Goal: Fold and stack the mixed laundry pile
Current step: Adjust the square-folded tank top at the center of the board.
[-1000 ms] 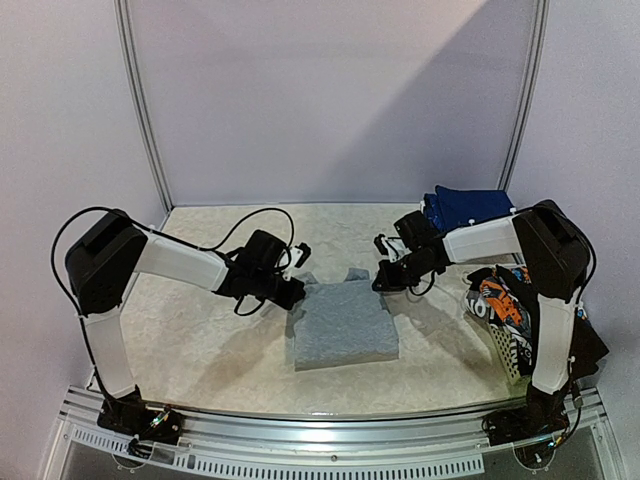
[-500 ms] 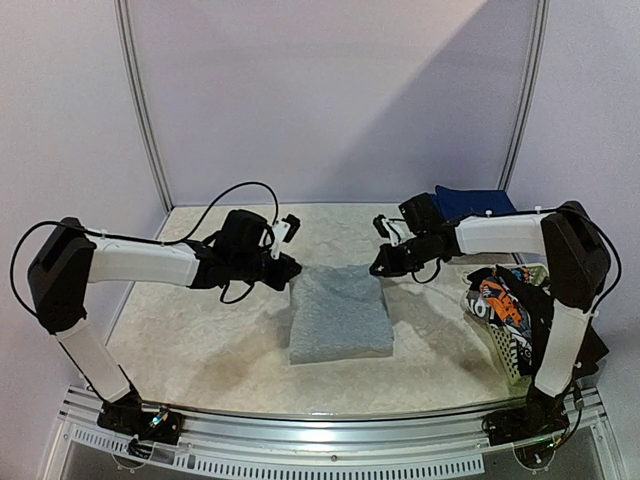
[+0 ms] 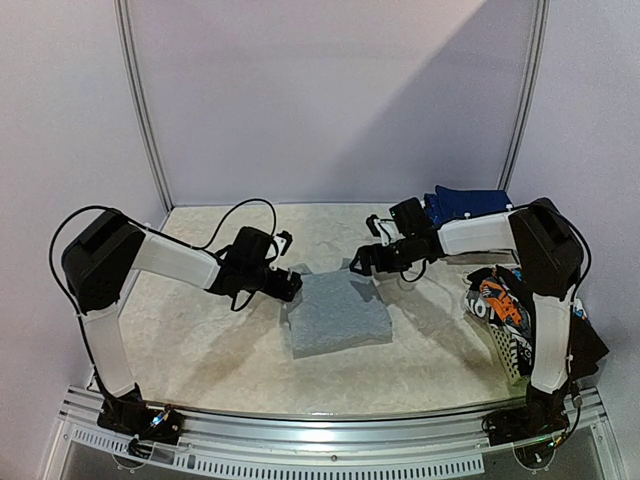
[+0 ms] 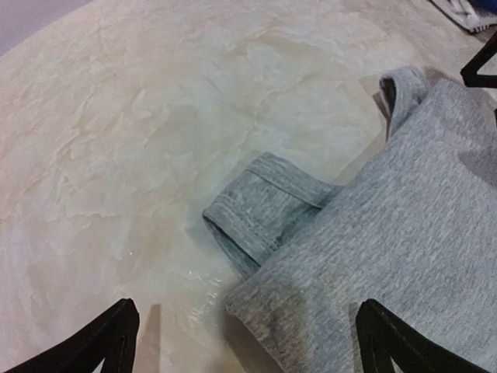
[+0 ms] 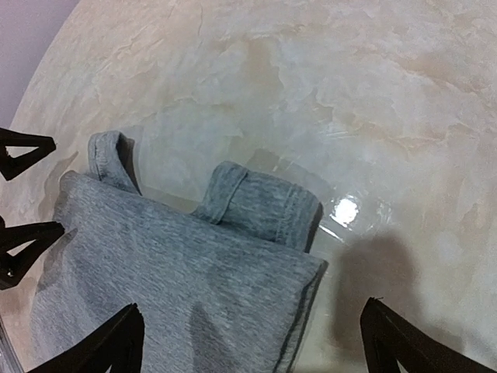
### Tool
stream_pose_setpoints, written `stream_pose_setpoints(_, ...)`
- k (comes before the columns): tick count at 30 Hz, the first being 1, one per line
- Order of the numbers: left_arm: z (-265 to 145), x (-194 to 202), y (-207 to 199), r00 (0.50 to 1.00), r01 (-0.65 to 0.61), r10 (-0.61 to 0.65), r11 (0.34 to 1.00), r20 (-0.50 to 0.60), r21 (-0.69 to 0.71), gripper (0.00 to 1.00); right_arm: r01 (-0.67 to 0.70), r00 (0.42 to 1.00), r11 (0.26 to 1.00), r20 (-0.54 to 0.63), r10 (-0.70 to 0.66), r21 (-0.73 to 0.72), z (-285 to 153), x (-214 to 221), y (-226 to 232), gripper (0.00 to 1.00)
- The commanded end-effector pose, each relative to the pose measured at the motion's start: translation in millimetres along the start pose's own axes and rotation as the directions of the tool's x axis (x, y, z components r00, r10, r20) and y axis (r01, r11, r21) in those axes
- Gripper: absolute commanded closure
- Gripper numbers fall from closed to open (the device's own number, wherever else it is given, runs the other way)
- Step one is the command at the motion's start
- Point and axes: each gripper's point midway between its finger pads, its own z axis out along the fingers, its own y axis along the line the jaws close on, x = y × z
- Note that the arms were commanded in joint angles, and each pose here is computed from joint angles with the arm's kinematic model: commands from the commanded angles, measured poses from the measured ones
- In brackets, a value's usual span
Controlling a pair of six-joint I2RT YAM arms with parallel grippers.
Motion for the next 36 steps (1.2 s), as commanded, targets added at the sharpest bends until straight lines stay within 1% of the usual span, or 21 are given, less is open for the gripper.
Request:
stream_pose_setpoints(1,-23.0,-30.8,8.8,0.996,0.027,-0.024,0.999,0.09,-0.034,0.01,0.048,0.997,0.999,0.056,-0.048,0.01,-16.6,-18.2,-3.4,0.01)
stream_pose_setpoints(4,-32.0,-23.8,6.7,0.997,0.036,-0.035,0.999,0.069,-0.017,0.08,0.068,0.997,0.998,0.048,-0.067,-0.007,-19.2,-18.3,-8.8,0.01)
stream_pose_setpoints(6,-33.8,-16.5,0.6,0.998,0.042,-0.043,0.999,0.044,0.021,0.12,0.079,0.996,0.996,0.034,-0.078,-0.04,-17.8,-15.1,-11.9,0.01)
stream_pose_setpoints(10,-29.2,3.5,-4.0,0.999,0.042,-0.042,0.998,-0.01,0.045,0.14,0.073,0.997,0.991,-0.023,-0.076,-0.11,-5.5,-4.3,-18.5,0.01)
stream_pose_setpoints(15,-17.2,11.4,-10.9,0.999,0.044,-0.042,0.995,-0.026,0.086,0.23,0.093,0.993,0.976,-0.046,-0.104,-0.199,8.5,-1.6,-10.1,0.01)
stream_pose_setpoints(19,-4.2,19.0,-23.0,0.997,0.054,-0.045,0.987,-0.059,0.15,0.35,0.088,0.993,0.958,-0.055,-0.107,-0.273,25.1,-2.6,-4.3,0.01)
stream_pose_setpoints(21,-1.2,21.9,-25.6,0.997,0.063,-0.053,0.984,-0.063,0.164,0.39,0.082,0.993,0.956,-0.063,-0.103,-0.281,35.6,-4.4,-6.2,0.01)
stream_pose_setpoints(27,-1.0,29.7,-27.8,0.996,0.061,-0.047,0.983,-0.082,0.176,0.45,0.038,0.995,0.957,-0.082,-0.065,-0.287,56.2,-20.5,-10.6,0.01)
stream_pose_setpoints(30,-0.6,32.0,-27.1,0.995,0.056,-0.042,0.983,-0.086,0.174,0.47,0.011,0.994,0.941,-0.098,-0.046,-0.337,62.9,-22.7,-4.4,0.01)
stream_pose_setpoints(33,0.8,33.2,-27.2,0.995,0.055,-0.041,0.983,-0.087,0.176,0.49,0.012,0.991,0.939,-0.122,-0.057,-0.343,68.7,-19.9,-7.4,0.01)
stream_pose_setpoints(34,1.5,34.4,-27.5,0.995,0.053,-0.038,0.983,-0.09,0.177,0.49,0.014,0.99,0.932,-0.127,-0.065,-0.363,66.9,-18.3,-4.4,0.01)
stream_pose_setpoints(36,2.5,36.1,-27.0,0.995,0.05,-0.034,0.983,-0.094,0.175,0.5,0.035,0.984,0.895,-0.142,-0.11,-0.446,58.1,-12.1,8.3,0.01)
